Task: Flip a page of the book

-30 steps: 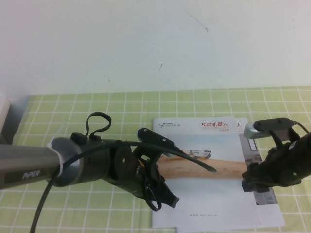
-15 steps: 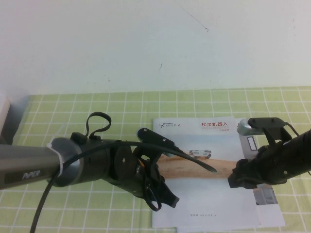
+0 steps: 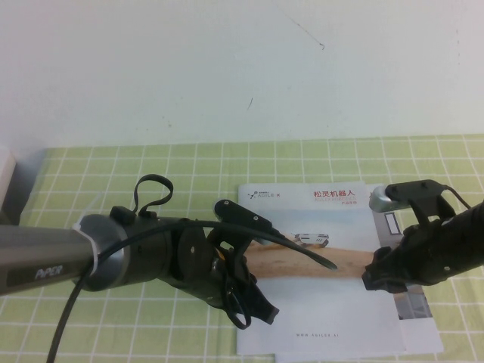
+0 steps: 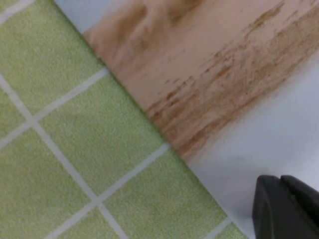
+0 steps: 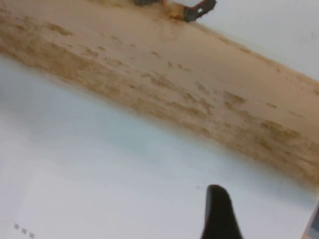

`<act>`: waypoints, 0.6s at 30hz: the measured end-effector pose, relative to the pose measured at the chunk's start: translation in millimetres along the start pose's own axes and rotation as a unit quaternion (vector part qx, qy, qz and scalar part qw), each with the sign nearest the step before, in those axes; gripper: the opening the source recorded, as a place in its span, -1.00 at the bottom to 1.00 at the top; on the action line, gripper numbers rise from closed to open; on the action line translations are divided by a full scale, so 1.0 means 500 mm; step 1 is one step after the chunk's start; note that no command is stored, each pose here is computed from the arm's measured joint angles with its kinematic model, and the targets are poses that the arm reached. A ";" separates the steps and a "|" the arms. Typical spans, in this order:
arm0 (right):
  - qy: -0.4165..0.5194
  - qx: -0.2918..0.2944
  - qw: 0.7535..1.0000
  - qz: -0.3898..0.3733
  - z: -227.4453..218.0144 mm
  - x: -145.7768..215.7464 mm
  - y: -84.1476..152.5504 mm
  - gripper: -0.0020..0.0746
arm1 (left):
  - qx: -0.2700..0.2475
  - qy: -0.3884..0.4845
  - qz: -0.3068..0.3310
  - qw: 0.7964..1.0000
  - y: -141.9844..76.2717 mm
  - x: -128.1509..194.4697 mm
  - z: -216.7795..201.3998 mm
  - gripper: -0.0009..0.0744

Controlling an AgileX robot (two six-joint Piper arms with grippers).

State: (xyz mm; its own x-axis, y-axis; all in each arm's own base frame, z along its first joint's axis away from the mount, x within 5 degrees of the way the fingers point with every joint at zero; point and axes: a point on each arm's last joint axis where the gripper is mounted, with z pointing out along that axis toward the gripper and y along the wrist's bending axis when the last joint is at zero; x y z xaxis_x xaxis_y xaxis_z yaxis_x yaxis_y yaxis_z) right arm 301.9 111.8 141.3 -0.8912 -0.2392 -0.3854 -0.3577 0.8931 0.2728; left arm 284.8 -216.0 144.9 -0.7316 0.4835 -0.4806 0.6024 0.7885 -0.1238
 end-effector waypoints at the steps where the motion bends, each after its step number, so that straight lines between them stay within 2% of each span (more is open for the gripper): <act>1: 0.000 0.001 1.000 0.000 0.001 0.000 -0.001 0.13 | 0.000 0.000 0.000 1.000 0.000 0.000 0.000 -0.98; 18: -0.008 -0.014 0.998 0.063 0.029 -0.005 -0.007 0.12 | 0.000 0.000 0.000 1.000 0.000 0.000 0.000 -0.99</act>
State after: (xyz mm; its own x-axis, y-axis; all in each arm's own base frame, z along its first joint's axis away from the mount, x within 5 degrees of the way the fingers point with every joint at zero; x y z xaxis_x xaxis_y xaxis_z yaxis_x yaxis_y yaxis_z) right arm 309.7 114.7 128.4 -0.9253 -0.1201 -0.3597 -0.2514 0.9044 0.3447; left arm 284.8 -216.0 144.9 -0.7316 0.4835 -0.4806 0.6024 0.7885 -0.1238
